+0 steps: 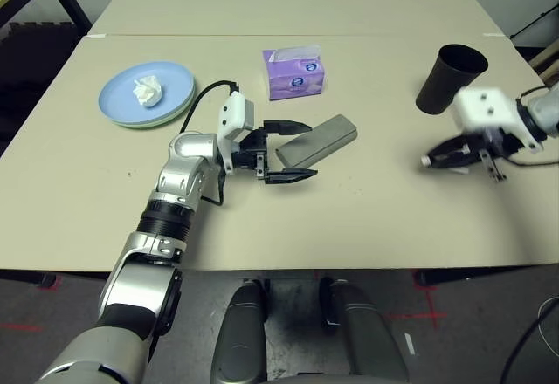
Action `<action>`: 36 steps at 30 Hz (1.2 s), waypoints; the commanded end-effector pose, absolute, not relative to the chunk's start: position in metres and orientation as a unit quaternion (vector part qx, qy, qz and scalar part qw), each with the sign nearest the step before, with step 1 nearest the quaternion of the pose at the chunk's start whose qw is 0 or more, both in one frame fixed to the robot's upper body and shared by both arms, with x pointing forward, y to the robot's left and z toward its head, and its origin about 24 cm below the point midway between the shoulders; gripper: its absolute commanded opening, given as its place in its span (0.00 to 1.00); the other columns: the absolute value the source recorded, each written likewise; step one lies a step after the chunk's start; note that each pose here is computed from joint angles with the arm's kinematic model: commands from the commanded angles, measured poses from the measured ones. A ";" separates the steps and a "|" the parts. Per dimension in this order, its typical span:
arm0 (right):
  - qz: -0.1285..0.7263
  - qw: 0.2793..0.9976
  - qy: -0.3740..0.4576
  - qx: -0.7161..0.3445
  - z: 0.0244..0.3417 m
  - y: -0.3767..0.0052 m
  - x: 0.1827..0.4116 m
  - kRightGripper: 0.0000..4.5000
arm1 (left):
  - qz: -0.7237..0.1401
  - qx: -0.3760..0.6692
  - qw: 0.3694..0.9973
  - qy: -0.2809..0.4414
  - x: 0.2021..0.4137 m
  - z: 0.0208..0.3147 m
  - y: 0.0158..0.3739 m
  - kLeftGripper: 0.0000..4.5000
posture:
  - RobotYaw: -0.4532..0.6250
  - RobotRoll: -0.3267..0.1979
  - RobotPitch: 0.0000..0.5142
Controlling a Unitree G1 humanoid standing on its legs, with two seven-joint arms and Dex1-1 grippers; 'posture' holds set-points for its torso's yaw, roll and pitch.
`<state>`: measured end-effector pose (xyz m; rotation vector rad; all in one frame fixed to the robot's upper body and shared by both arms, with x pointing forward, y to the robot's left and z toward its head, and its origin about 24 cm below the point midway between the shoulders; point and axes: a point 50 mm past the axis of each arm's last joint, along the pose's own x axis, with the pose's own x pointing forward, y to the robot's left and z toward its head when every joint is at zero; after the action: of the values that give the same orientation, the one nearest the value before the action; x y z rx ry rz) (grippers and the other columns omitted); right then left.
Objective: Organize and tidy the items on the table.
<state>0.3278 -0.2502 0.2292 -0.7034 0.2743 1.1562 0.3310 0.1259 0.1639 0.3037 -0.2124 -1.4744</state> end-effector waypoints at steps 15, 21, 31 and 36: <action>0.225 0.951 -0.212 -0.025 0.249 -0.240 0.339 0.09 | -0.664 0.130 0.730 -0.095 0.334 0.162 0.120 1.00 | 0.46 0.62 0.35; 0.134 0.953 -0.270 0.009 0.267 -0.258 0.343 0.09 | -0.669 0.127 0.727 -0.088 0.330 0.157 0.120 1.00 | 0.46 0.62 0.35; 0.050 0.969 -0.243 0.012 0.267 -0.271 0.353 0.09 | -0.668 0.130 0.728 -0.085 0.330 0.157 0.122 1.00 | 0.46 0.62 0.34; 0.013 0.978 -0.209 0.010 0.261 -0.273 0.357 0.09 | -0.667 0.131 0.728 -0.084 0.330 0.157 0.124 1.00 | 0.46 0.62 0.33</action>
<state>0.3564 -0.2685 0.2610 0.0293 -0.4438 0.0601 0.3323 0.1247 0.1592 0.2764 -0.2010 -1.4524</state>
